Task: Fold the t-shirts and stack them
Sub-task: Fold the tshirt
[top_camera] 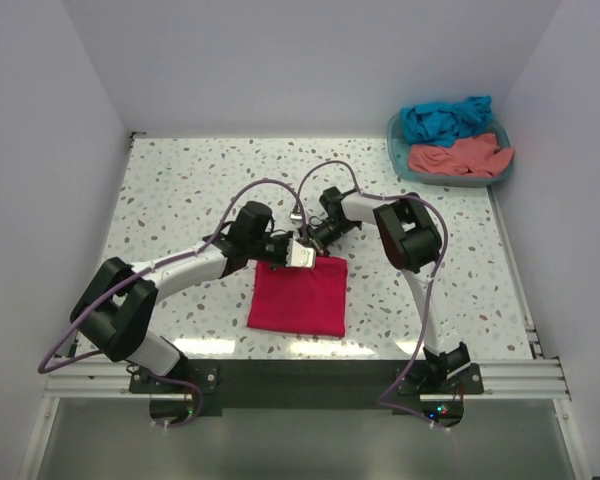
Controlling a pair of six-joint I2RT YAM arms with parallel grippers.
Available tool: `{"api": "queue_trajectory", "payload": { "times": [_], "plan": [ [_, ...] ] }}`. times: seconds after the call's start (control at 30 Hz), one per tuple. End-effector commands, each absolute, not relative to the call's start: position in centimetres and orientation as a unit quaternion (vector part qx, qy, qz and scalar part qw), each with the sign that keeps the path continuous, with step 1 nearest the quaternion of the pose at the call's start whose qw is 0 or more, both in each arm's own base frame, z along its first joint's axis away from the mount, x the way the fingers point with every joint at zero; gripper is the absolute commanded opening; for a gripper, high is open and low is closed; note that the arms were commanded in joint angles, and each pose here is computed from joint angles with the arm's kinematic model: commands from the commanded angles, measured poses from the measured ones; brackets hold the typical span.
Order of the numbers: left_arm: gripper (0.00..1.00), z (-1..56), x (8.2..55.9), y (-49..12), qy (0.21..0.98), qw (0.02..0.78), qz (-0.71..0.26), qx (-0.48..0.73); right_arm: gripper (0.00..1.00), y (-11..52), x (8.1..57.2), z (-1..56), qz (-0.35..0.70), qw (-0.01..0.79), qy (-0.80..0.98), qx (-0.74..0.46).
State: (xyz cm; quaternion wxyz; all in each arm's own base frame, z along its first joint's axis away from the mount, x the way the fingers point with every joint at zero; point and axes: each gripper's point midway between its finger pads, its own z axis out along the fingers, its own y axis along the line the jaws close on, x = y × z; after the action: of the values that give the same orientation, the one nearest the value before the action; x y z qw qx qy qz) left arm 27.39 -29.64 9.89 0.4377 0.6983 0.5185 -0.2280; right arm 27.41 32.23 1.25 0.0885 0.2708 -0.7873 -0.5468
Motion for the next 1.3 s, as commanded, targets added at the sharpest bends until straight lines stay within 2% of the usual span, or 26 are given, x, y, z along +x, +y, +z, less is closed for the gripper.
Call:
{"api": "queue_trajectory", "payload": {
  "times": [0.0,0.37,0.53,0.6,0.63,0.73,0.8,1.0,1.27],
  "plan": [
    [0.00,13.3,29.3,-30.7,0.475,0.506,-0.192,0.694,0.00,30.4,25.2,-2.1,-0.522,0.136,-0.798,0.270],
    [0.00,14.4,32.0,-30.3,0.468,0.551,-0.147,0.675,0.00,30.1,24.6,-2.0,-0.528,0.145,-0.791,0.274],
    [0.00,14.0,32.4,-30.2,0.464,0.549,-0.142,0.680,0.00,30.2,24.9,-1.9,-0.526,0.143,-0.792,0.275],
    [0.07,13.3,32.0,-30.2,0.464,0.537,-0.148,0.689,0.00,30.2,25.3,-1.8,-0.522,0.137,-0.794,0.280],
    [0.20,13.1,31.8,-30.1,0.466,0.530,-0.152,0.692,0.01,30.1,25.6,-1.7,-0.513,0.132,-0.799,0.285],
    [0.40,13.4,31.6,-29.6,0.473,0.526,-0.151,0.691,0.06,29.8,26.4,-1.0,-0.495,0.116,-0.805,0.306],
    [0.46,14.5,31.8,-29.5,0.478,0.531,-0.150,0.683,0.11,29.3,26.8,-1.1,-0.472,0.107,-0.813,0.323],
    [0.50,16.5,31.2,-28.4,0.504,0.517,-0.178,0.668,0.13,28.7,27.8,0.0,-0.439,0.089,-0.821,0.354],
    [0.53,16.1,28.6,-26.0,0.541,0.473,-0.221,0.659,0.18,28.5,31.1,3.9,-0.380,0.037,-0.827,0.412]
  ]
}}
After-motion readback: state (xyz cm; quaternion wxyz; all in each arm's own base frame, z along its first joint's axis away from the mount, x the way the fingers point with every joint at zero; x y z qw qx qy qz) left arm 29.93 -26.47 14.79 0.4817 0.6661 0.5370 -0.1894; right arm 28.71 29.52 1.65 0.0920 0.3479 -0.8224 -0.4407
